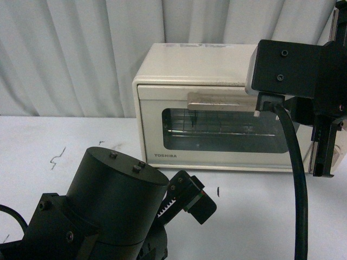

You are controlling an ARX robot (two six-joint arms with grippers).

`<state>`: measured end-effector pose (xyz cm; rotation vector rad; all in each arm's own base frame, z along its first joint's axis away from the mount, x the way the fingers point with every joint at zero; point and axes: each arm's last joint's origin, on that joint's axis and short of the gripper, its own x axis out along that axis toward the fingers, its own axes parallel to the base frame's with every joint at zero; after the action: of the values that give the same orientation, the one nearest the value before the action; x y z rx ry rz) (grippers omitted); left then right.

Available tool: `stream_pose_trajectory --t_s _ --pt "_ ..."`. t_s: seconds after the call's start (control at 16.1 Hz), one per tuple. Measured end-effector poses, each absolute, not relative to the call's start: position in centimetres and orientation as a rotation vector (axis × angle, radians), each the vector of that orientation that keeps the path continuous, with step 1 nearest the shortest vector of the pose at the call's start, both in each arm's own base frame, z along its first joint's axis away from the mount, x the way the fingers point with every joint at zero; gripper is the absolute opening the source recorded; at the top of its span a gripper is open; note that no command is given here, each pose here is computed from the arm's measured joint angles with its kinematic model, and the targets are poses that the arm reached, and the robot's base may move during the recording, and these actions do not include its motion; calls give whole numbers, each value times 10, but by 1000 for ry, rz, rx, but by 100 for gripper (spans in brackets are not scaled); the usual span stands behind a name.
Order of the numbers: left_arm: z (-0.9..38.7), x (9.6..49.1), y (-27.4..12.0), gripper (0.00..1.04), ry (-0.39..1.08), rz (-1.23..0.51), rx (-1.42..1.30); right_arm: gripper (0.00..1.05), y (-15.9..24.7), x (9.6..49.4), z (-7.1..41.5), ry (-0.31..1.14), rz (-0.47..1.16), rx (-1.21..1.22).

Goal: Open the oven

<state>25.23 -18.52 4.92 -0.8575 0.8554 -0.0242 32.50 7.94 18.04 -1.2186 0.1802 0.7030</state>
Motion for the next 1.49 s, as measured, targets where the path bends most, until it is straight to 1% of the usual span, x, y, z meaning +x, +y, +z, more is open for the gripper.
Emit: stream_pose_trajectory --t_s 0.56,0.87,1.05,1.24,1.36,1.49 --pt "49 252 -185 98 856 -23 -857 2 67 321 176 222 745 -1127" --pt "49 252 -185 98 856 -24 -857 2 66 310 174 271 785 -1035" --pt "49 252 -185 98 856 -23 -857 2 66 293 167 337 854 -902" --pt "49 252 -185 98 856 -23 -857 2 72 274 162 427 923 -824" --pt "49 252 -185 98 856 -23 -858 2 75 267 173 422 931 -814" --pt "49 252 -185 98 856 -22 -859 2 74 262 195 362 913 -822"
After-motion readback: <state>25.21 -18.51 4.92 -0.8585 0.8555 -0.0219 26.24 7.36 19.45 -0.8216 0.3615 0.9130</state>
